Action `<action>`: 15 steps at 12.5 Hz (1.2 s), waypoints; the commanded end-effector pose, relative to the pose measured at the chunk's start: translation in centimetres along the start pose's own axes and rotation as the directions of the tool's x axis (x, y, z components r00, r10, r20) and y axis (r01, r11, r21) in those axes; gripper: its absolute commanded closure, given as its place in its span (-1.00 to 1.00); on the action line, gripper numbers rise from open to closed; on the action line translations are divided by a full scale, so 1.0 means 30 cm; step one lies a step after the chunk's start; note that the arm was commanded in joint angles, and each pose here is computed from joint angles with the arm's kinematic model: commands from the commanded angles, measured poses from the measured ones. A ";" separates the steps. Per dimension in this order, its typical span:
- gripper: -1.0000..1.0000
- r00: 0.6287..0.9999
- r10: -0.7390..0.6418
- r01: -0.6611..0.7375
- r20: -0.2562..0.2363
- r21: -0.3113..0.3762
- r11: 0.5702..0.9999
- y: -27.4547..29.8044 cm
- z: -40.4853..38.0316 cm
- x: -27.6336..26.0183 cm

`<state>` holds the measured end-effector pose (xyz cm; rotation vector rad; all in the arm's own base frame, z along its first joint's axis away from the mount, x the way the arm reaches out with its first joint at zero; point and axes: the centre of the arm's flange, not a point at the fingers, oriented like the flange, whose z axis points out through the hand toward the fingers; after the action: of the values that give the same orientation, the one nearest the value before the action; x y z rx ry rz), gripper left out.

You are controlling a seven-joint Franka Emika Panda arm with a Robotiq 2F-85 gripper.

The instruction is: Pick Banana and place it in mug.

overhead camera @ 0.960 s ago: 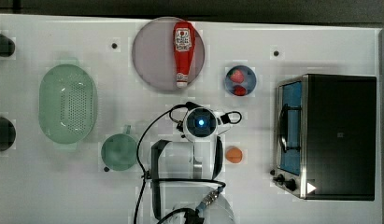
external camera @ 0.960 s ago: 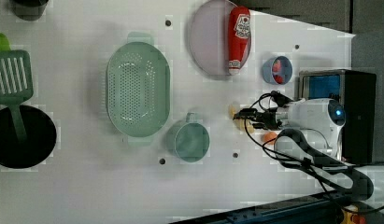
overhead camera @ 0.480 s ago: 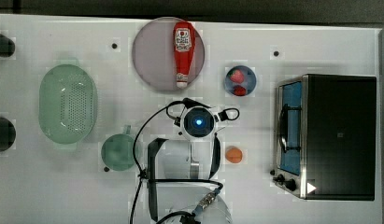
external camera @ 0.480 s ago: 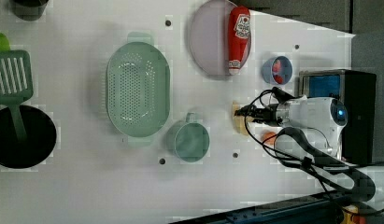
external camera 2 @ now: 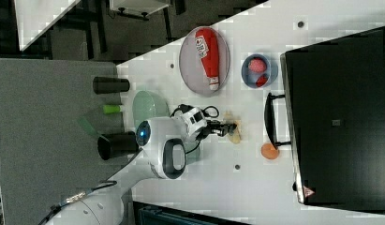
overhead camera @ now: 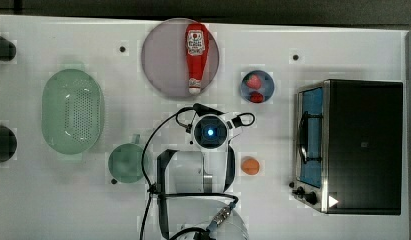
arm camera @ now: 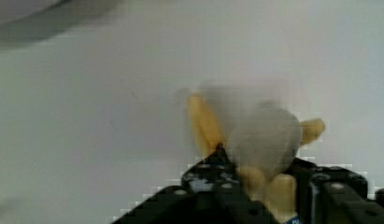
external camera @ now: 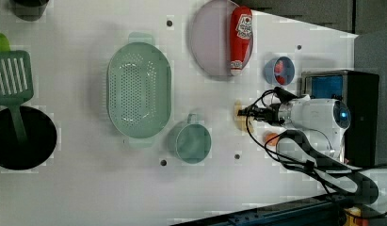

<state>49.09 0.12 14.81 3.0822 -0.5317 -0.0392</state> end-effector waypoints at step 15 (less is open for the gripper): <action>0.28 0.990 0.078 -0.082 0.118 0.031 0.996 -0.177 -1.024 -0.038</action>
<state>50.41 1.70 49.48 3.1395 -0.6514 -0.0481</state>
